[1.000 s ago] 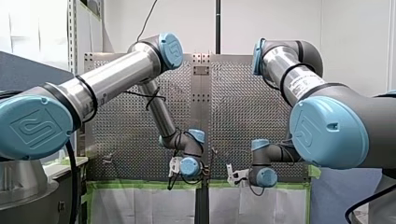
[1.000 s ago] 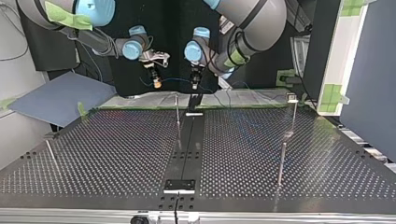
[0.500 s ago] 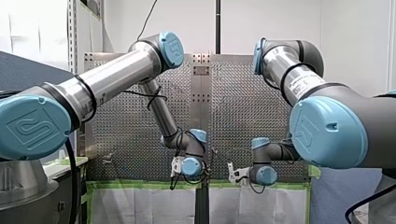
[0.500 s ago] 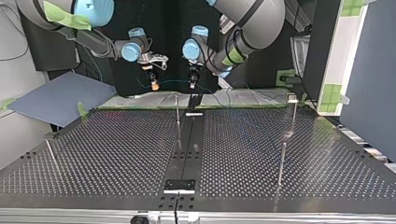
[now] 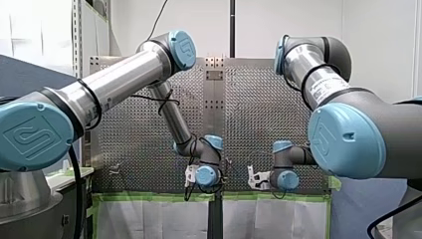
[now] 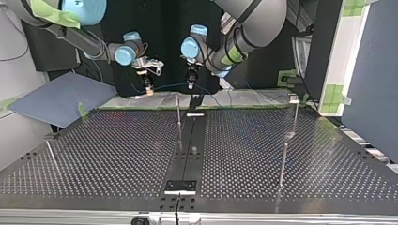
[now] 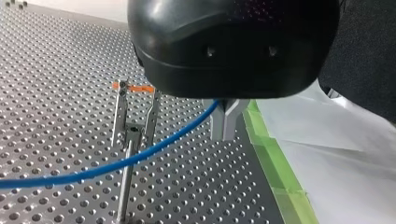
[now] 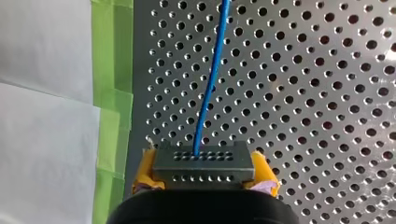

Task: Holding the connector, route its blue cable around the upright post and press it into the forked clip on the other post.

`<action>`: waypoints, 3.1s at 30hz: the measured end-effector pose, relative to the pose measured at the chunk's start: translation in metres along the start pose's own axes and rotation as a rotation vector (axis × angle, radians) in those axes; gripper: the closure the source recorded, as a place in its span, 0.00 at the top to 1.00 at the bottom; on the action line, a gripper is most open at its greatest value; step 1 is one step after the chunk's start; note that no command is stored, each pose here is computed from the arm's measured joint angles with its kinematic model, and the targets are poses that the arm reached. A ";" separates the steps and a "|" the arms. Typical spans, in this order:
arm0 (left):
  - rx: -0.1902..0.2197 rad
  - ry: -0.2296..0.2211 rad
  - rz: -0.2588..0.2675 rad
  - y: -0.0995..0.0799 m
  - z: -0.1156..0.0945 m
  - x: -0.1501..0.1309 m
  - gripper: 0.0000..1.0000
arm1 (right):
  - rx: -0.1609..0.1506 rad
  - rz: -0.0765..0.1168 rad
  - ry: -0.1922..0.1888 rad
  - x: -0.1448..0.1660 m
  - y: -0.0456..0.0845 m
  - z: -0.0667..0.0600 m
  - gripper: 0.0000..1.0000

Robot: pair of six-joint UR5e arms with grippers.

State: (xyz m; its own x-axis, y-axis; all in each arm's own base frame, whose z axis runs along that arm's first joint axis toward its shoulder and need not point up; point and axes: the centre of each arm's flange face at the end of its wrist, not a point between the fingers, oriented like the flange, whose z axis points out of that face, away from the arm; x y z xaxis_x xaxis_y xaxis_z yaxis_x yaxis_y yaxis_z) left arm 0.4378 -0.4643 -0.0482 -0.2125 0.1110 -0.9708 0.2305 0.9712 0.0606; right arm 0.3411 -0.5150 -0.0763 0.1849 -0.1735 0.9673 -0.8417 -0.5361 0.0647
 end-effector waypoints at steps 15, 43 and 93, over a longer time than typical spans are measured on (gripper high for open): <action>0.003 -0.027 -0.038 -0.005 0.016 -0.018 0.00 | 0.017 -0.023 -0.003 0.014 0.002 0.014 0.00; 0.005 -0.031 -0.045 -0.009 0.014 -0.025 0.00 | 0.006 -0.033 0.038 0.058 0.012 0.017 0.00; 0.061 -0.067 -0.175 0.014 0.037 -0.052 0.00 | 0.008 -0.034 0.012 0.059 0.019 0.014 0.00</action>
State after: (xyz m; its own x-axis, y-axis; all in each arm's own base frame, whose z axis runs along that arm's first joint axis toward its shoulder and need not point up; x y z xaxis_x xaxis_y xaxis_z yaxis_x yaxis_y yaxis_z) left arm 0.4872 -0.4646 -0.0057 -0.1909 -0.0750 -0.9787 0.2535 0.9595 -0.1229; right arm 0.3434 -0.5471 -0.0215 0.2073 -0.1453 0.9674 -0.8308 -0.5483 0.0957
